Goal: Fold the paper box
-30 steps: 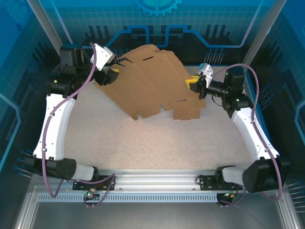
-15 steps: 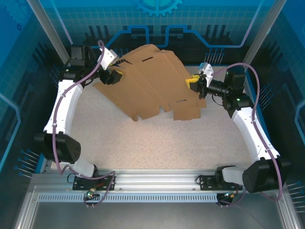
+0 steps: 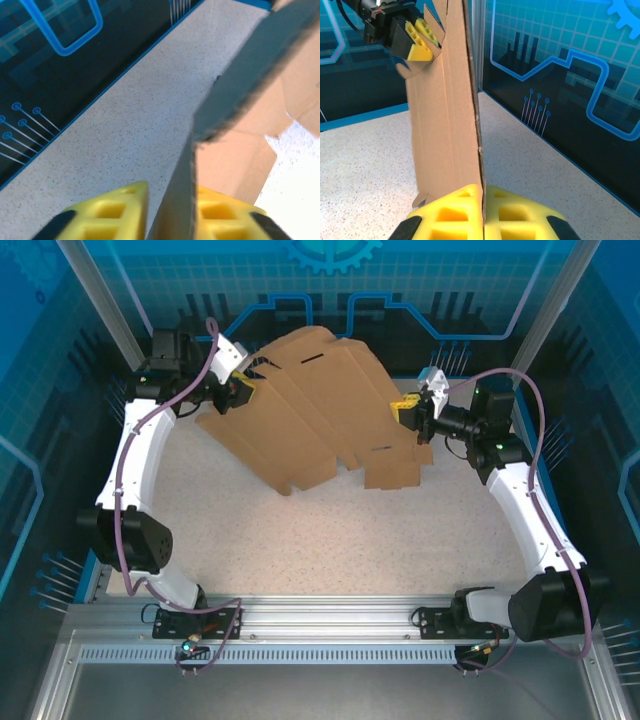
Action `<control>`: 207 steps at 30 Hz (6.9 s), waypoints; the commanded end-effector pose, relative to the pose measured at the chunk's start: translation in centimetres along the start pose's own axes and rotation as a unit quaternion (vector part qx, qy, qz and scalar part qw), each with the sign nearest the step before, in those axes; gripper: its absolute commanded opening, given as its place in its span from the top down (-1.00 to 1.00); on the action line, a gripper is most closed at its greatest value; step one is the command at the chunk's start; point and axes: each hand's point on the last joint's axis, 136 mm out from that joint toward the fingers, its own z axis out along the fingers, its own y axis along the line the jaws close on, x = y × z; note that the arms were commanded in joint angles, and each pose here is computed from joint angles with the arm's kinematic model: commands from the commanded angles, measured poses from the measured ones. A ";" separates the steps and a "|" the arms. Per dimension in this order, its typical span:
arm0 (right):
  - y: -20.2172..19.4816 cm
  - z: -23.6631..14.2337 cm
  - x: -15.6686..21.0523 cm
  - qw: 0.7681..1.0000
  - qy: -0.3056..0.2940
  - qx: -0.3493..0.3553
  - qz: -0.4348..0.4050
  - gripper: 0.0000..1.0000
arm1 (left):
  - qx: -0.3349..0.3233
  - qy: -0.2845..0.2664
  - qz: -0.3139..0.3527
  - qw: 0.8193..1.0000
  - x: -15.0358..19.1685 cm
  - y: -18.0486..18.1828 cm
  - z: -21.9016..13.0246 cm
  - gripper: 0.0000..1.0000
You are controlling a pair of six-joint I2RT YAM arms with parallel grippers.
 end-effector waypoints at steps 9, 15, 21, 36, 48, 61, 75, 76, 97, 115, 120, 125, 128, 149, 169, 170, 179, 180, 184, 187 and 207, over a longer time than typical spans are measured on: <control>-2.5 -1.5 -2.4 0.996 0.002 0.080 0.043 1.00 | 0.010 -0.040 -0.132 0.990 -4.0 -2.3 -4.6 0.76; -2.6 -2.3 -1.3 0.986 0.061 0.108 0.108 1.00 | 0.014 -0.075 -0.278 0.958 -4.4 -4.4 -6.7 0.92; -2.7 -2.8 1.4 0.974 0.128 0.146 0.118 1.00 | 0.032 -0.063 -0.364 0.929 -1.3 -6.9 -5.9 0.99; -1.7 1.3 9.6 0.958 0.253 0.129 0.041 1.00 | -0.022 0.071 -0.522 0.850 13.7 -5.2 5.1 0.83; -1.8 3.3 13.1 0.940 0.310 0.099 0.101 1.00 | -0.192 0.122 -0.502 0.834 20.5 0.8 7.5 0.20; -3.2 5.2 13.6 0.904 0.390 0.176 -0.021 1.00 | -0.253 0.013 -0.465 0.849 16.8 0.9 4.1 -0.20; -2.5 7.3 9.9 0.834 0.365 0.306 -0.279 1.00 | -0.129 -0.030 -0.479 0.868 14.8 -6.6 5.3 -0.19; -2.5 7.5 10.0 0.829 0.365 0.312 -0.287 1.00 | -0.125 -0.030 -0.478 0.869 15.0 -6.8 5.3 -0.19; -3.5 7.9 12.3 0.807 0.378 0.331 -0.309 1.00 | -0.017 0.029 -0.446 0.895 15.9 -14.5 15.5 -0.15; -2.4 6.5 13.5 0.869 0.394 0.261 -0.144 1.00 | 0.043 -0.003 -0.372 0.927 13.8 -19.1 21.9 -0.08; -2.3 6.7 14.1 0.869 0.400 0.257 -0.137 1.00 | 0.045 0.005 -0.377 0.925 14.5 -19.1 23.5 -0.04; -2.2 7.1 14.5 0.871 0.403 0.251 -0.128 1.00 | 0.045 0.019 -0.379 0.924 15.5 -19.2 24.6 0.02; -1.9 7.4 14.7 0.873 0.404 0.246 -0.117 1.00 | 0.039 0.030 -0.380 0.923 16.4 -19.2 24.9 0.06; 1.7 8.9 17.8 0.856 0.445 0.237 -0.117 1.00 | -0.014 0.098 -0.399 0.911 23.4 -18.8 23.4 0.22; 2.0 10.0 17.0 0.812 0.423 0.298 -0.270 1.00 | -0.015 0.079 -0.402 0.912 23.8 -18.5 23.1 0.22; 1.9 10.1 17.1 0.808 0.422 0.301 -0.279 1.00 | -0.015 0.078 -0.404 0.911 23.9 -18.4 23.1 0.22; 2.4 10.4 16.9 0.794 0.397 0.330 -0.320 1.00 | -0.018 0.068 -0.423 0.904 24.3 -17.7 22.5 0.21; 2.4 10.4 16.9 0.791 0.396 0.334 -0.326 1.00 | -0.017 0.068 -0.425 0.902 24.3 -17.7 22.5 0.21; 2.3 10.4 16.6 0.784 0.389 0.347 -0.337 1.00 | -0.015 0.065 -0.426 0.902 24.0 -17.6 22.4 0.19; 2.2 10.5 16.4 0.781 0.387 0.350 -0.344 1.00 | -0.015 0.064 -0.428 0.901 24.0 -17.6 22.4 0.19; 1.5 7.6 15.4 0.853 0.403 0.270 -0.194 1.00 | -0.115 -0.012 -0.369 0.922 19.0 -13.1 13.8 -0.12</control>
